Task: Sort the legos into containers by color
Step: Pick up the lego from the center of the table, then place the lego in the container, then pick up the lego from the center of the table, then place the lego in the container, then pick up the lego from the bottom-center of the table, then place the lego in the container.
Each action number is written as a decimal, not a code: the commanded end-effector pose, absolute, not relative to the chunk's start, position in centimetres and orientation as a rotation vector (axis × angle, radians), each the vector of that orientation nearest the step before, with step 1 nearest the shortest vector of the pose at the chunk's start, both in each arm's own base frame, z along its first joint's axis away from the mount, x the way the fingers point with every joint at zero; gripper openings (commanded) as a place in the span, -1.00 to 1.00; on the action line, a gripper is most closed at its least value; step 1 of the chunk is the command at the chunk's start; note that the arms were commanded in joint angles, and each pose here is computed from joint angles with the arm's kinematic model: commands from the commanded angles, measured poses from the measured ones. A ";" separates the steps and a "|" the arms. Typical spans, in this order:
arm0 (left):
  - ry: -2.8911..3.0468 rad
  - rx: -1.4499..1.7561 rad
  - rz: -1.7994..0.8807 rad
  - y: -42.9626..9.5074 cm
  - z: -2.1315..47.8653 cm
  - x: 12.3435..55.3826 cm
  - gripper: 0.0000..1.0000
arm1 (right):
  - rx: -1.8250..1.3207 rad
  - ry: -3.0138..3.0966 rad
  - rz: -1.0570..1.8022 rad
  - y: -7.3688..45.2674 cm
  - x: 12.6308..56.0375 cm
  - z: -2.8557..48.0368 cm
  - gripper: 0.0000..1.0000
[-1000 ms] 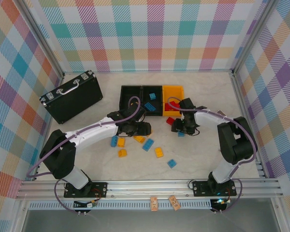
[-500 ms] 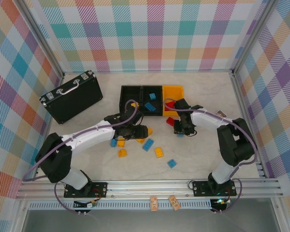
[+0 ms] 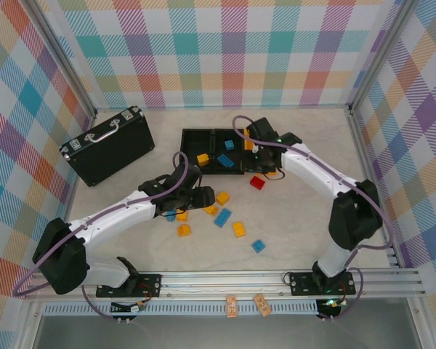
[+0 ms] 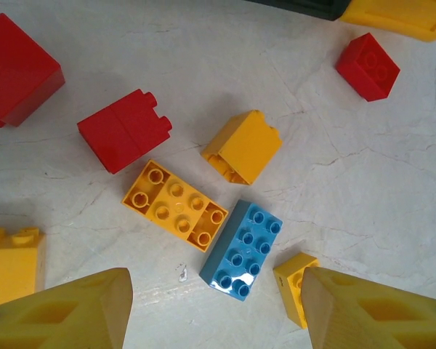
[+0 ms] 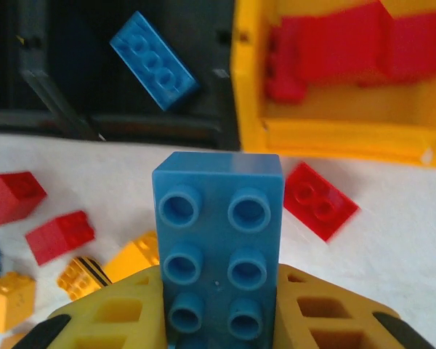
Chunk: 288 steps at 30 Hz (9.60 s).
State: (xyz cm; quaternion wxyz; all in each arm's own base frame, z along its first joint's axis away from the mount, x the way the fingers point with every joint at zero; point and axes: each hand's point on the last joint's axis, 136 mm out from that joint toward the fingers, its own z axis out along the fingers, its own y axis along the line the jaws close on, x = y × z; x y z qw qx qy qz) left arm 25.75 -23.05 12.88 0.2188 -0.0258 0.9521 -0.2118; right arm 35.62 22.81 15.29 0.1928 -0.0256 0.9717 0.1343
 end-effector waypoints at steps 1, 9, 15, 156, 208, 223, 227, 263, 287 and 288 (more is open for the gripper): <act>2.606 -0.105 -0.588 -22.2 13.5 25.9 0.26 | -0.130 2.773 0.360 24.0 36.3 15.0 -0.53; 2.597 -0.132 -0.551 -20.6 13.7 25.1 0.26 | -0.152 2.791 0.311 26.3 40.0 14.3 -0.53; 2.601 -0.143 -0.538 -20.0 13.6 24.9 0.26 | -0.144 2.831 0.209 26.9 42.2 12.6 -0.51; 2.549 0.091 -0.740 -25.6 14.2 26.8 0.30 | 0.404 2.722 0.300 18.0 48.9 9.8 -0.16; 2.684 0.069 -0.647 -23.4 11.5 24.1 0.31 | 0.094 2.848 0.482 19.2 28.2 12.0 0.20; 2.835 0.094 -0.649 -20.5 7.7 18.6 0.32 | -0.218 3.044 0.350 18.9 14.3 5.9 0.32; 2.838 0.088 -0.656 -20.5 7.4 18.5 0.32 | -0.270 3.062 0.317 19.1 13.1 4.8 0.32; 2.702 0.079 -0.682 -21.9 10.6 22.0 0.33 | -0.311 2.862 0.287 25.1 23.4 10.2 -0.36; 2.498 -0.065 -0.749 -24.9 15.6 29.7 0.32 | -0.141 2.765 0.193 26.6 45.6 13.4 -0.35; 2.492 -0.065 -0.763 -25.2 15.8 29.9 0.33 | -0.142 2.767 0.183 26.6 46.1 13.2 -0.35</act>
